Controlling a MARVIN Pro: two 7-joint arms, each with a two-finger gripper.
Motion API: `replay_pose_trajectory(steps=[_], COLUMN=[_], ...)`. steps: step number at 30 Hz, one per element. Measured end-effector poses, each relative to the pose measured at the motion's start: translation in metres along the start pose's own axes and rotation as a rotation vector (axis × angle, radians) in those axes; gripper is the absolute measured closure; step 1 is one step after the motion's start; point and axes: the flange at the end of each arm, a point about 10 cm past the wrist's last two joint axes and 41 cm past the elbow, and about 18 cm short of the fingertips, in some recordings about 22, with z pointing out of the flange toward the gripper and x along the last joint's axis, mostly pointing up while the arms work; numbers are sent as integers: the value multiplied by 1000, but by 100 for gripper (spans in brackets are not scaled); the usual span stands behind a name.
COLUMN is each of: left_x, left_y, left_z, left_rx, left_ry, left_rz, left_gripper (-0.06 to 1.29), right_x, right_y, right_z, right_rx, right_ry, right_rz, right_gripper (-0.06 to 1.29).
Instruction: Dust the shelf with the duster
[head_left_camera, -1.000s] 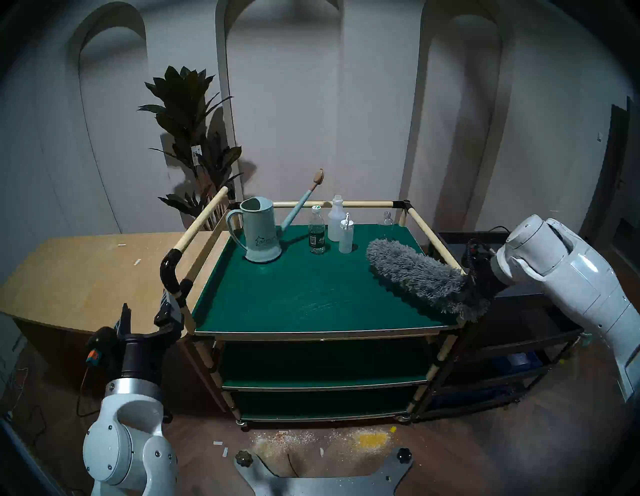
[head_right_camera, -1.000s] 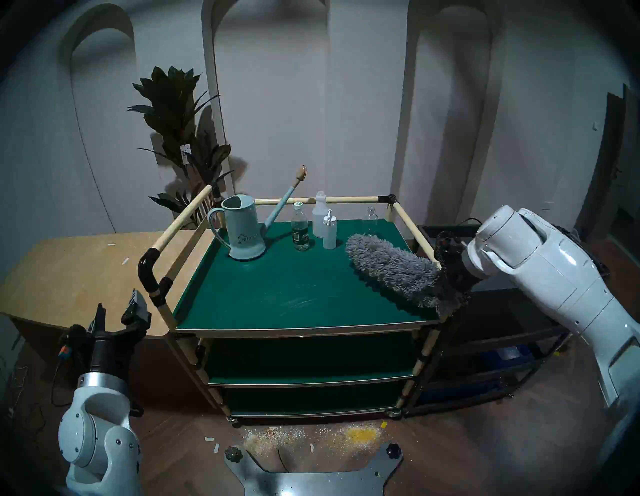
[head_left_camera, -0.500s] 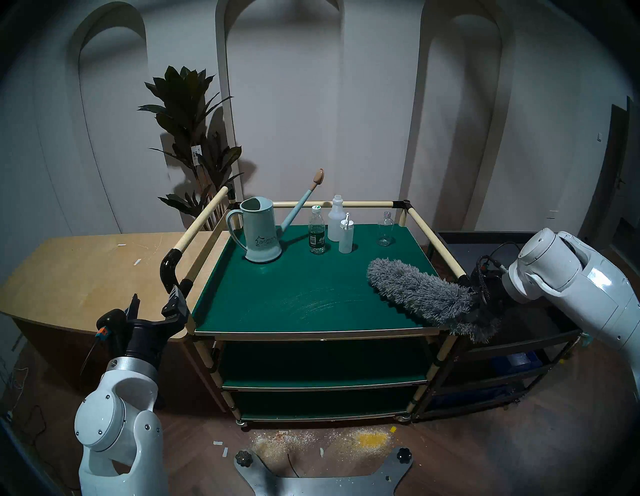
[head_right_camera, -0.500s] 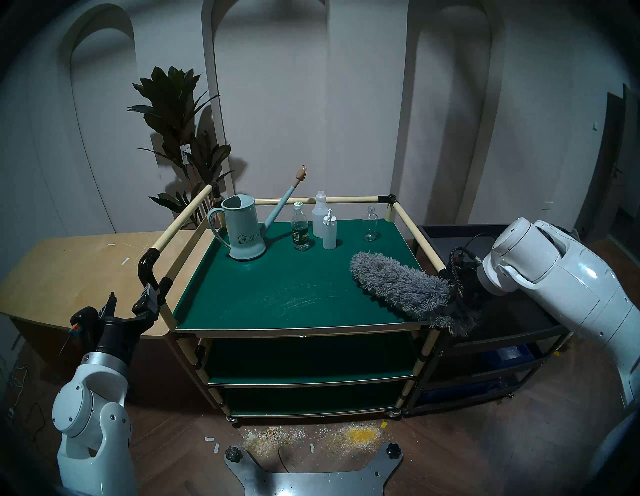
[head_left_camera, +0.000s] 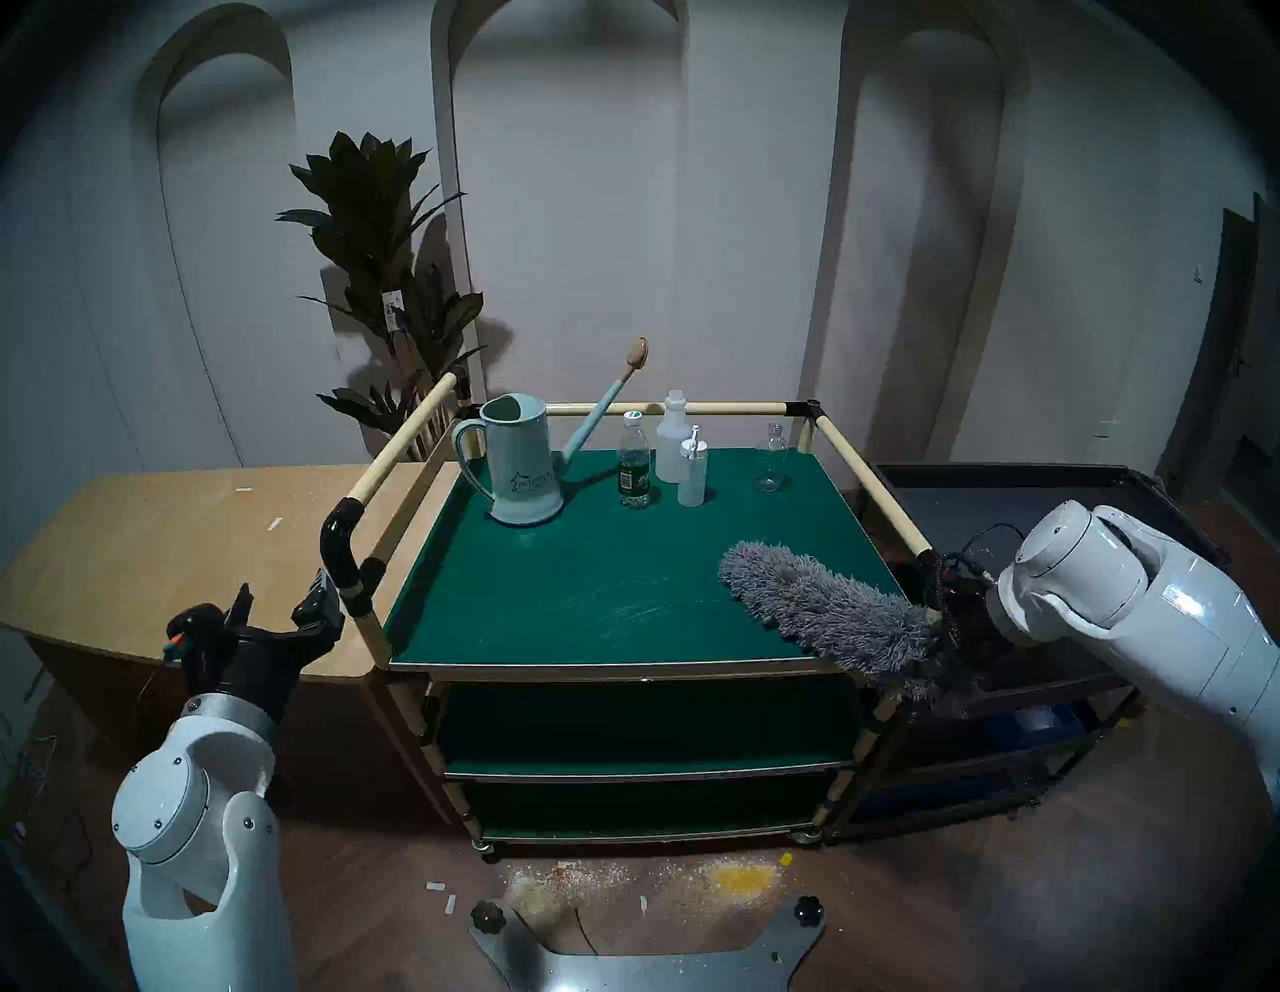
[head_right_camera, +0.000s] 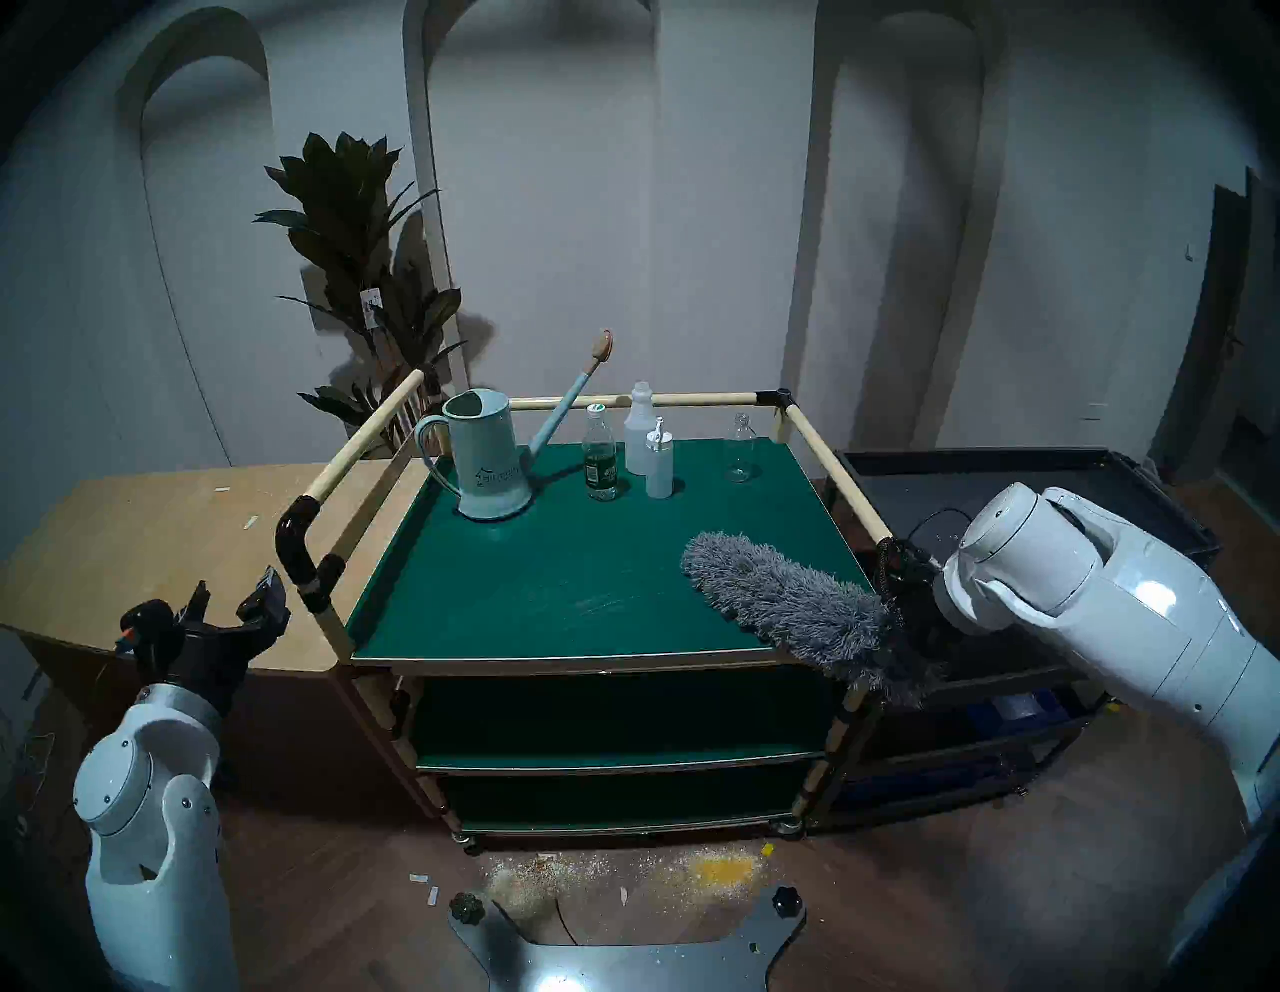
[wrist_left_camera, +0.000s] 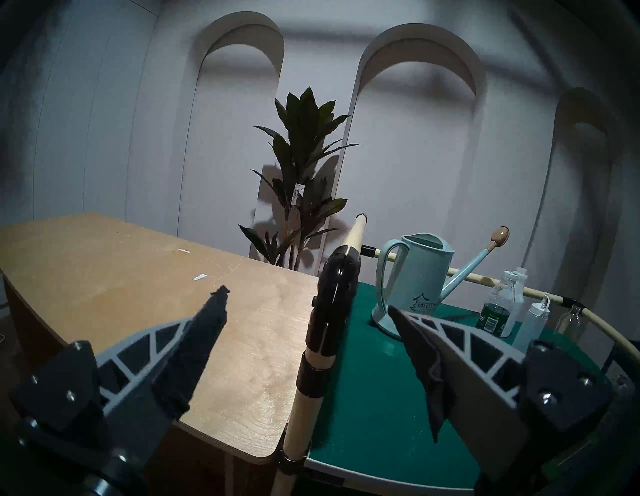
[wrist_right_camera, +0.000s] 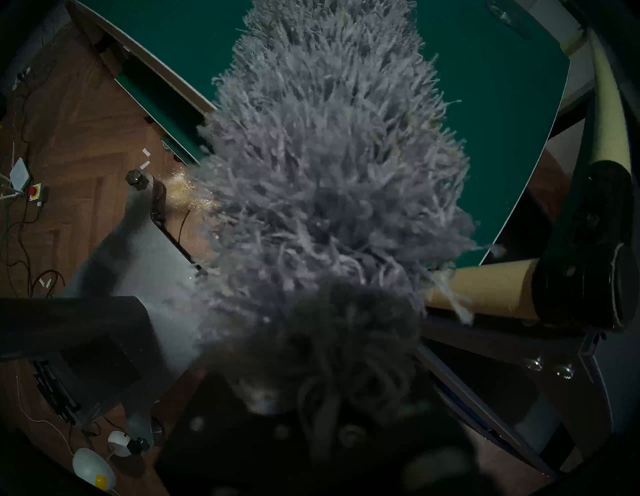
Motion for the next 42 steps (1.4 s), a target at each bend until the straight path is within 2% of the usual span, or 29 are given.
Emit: replay_pose_trajectory(steps=[12,18,28,36,42], left_x=[2,4,9,14,14], left_y=[-2,-4,-21,-39,-50], left_z=[13,19,25,21,18], left_rx=[-47,-66,-55,-17,4], left_ry=[-39,-58,-92,-115,-139], left_rz=[-5,-8,-9,-19,-37], left_gripper=[-4,-4,-4,-4,-4], right_x=[-12,-12,18,46,63], right_y=[13,11,-12,-32,-39], right_z=[12,22,37,48,54], right_rx=[-131,-172,-229,-271,-318], right_ry=[-7,7,124,235,287], right_rz=[53,84,116,140,188], right_gripper=[123,123,123,123,123])
